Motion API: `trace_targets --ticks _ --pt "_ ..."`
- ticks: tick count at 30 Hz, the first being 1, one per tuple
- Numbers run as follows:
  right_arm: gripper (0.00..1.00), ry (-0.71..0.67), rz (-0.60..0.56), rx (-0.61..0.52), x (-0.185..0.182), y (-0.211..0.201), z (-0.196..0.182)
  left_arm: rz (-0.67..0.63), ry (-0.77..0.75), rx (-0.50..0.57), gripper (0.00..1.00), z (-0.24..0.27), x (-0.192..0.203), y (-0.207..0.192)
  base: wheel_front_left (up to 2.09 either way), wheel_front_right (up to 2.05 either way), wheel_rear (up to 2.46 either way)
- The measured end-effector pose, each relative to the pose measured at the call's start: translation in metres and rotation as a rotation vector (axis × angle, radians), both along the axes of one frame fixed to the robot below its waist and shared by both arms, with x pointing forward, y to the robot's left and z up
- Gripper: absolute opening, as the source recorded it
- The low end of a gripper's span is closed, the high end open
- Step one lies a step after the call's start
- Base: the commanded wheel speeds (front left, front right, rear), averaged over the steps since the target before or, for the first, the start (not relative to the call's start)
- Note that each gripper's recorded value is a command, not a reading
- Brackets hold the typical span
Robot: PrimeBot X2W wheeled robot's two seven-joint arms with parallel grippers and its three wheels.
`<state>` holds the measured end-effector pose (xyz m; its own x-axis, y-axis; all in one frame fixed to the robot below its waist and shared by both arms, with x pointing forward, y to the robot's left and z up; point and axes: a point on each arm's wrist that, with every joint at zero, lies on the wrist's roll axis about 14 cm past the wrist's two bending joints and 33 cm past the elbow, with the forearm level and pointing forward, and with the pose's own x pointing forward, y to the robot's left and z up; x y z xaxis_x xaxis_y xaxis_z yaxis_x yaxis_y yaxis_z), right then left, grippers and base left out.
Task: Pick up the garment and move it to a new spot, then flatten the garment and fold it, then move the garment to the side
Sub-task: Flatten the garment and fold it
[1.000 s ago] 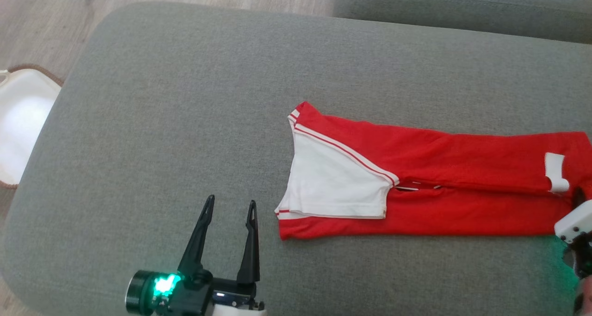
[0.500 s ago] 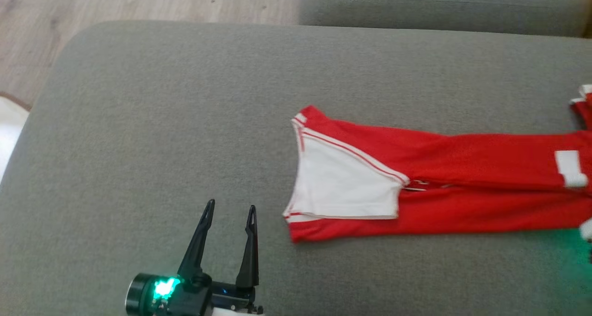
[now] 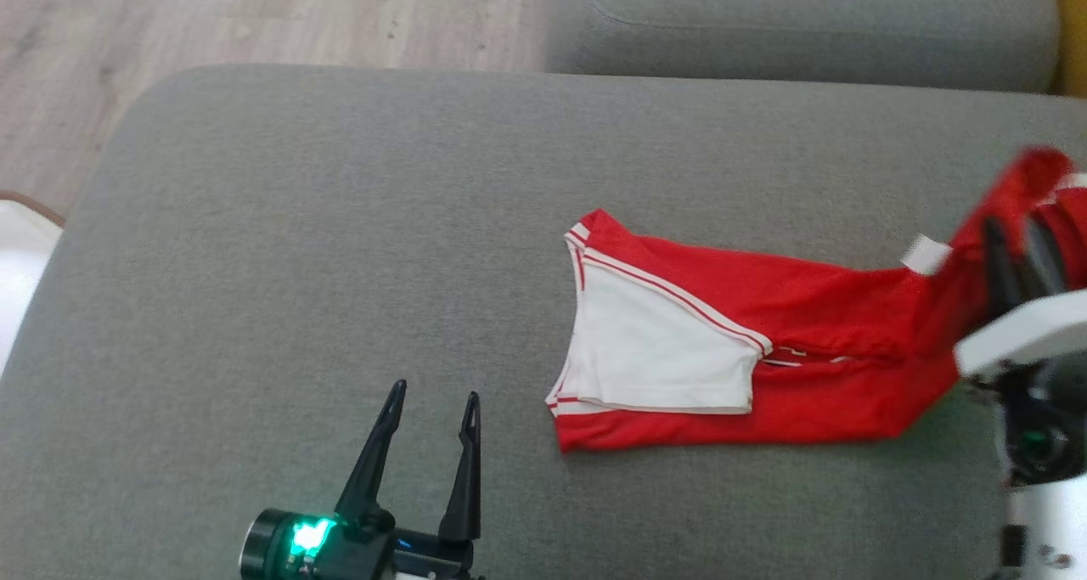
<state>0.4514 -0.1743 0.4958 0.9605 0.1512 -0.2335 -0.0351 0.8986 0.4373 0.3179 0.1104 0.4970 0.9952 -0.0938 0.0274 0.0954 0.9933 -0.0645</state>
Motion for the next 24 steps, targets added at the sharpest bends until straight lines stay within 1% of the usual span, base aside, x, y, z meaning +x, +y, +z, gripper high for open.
trace_targets --ticks 4,8,10,11,14,17,22,23,24 --pt "0.00 -0.020 0.150 0.020 -0.003 0.058 0.010 0.015 -0.008 0.005 1.00 0.002 -0.006 0.005 0.00 0.00 0.00" --pt "0.00 0.007 0.286 0.053 -0.011 0.108 0.003 0.040 -0.003 0.002 1.00 0.000 -0.014 0.013 0.00 0.00 0.00" --pt "0.00 0.029 0.354 0.092 -0.017 0.133 -0.001 0.059 0.006 0.002 1.00 -0.003 -0.019 0.018 0.00 0.00 0.00" --pt "0.00 0.029 0.354 0.092 -0.017 0.133 -0.001 0.059 0.006 0.002 1.00 -0.003 -0.019 0.018 0.00 0.00 0.00" --pt "0.00 0.064 0.451 0.126 -0.031 0.169 -0.012 0.082 0.013 0.001 1.00 -0.005 -0.025 0.024 0.00 0.00 0.00" --pt "0.00 0.104 0.525 0.146 -0.046 0.195 -0.024 0.094 0.011 -0.006 1.00 -0.005 -0.028 0.026 0.00 0.00 0.00" --pt "0.00 0.174 0.588 0.160 -0.067 0.219 -0.047 0.104 0.012 -0.007 1.00 -0.005 -0.031 0.028 0.00 0.00 0.00" --pt "0.09 0.185 0.592 0.163 -0.069 0.221 -0.051 0.107 0.012 -0.008 1.00 -0.005 -0.031 0.028 0.00 0.00 0.00" --pt "0.47 0.193 0.599 0.177 -0.070 0.227 -0.054 0.112 0.012 -0.008 1.00 -0.005 -0.031 0.030 0.00 0.00 0.00"
